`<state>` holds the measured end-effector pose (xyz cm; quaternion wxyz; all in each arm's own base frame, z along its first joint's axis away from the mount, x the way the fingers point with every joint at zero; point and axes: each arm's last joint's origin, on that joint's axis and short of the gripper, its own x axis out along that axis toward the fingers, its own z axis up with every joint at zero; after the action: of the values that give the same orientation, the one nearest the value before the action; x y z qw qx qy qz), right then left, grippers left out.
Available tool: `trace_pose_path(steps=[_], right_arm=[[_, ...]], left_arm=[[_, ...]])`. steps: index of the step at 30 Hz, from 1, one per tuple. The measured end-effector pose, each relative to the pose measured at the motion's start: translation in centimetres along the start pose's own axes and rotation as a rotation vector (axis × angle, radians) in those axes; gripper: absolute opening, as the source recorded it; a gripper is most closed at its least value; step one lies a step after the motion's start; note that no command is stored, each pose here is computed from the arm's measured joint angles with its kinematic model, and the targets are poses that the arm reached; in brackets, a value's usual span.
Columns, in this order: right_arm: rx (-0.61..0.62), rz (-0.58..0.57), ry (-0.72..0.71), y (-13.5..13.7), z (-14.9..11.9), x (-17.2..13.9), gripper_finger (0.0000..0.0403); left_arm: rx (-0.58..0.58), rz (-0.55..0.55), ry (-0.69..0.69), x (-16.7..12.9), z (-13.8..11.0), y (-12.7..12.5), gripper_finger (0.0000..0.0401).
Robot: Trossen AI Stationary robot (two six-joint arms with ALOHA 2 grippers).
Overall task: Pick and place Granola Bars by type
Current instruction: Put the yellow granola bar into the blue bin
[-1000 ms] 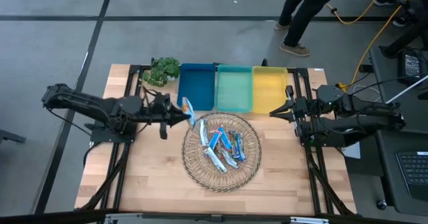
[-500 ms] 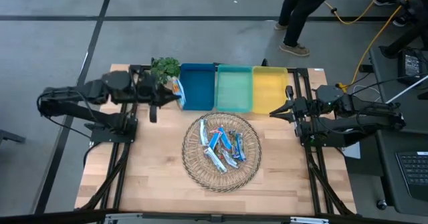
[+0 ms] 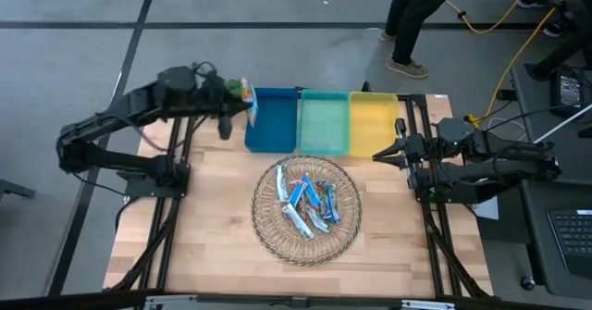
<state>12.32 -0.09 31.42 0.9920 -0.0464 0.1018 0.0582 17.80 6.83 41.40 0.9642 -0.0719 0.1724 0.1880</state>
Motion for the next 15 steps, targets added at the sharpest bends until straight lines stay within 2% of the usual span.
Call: trace_pose_path(steps=[6, 15], right_arm=[[0.001, 0.0, -0.001, 0.0, 0.0, 0.0, 0.0032], [0.027, 0.001, -0.001, 0.0, 0.0, 0.0, 0.0032]], left_arm=[[-0.061, 0.052, 0.133, 4.8, -0.8, 3.5, 0.0027], [-0.181, 0.129, 0.347, 11.3, -3.9, 8.3, 0.0027]])
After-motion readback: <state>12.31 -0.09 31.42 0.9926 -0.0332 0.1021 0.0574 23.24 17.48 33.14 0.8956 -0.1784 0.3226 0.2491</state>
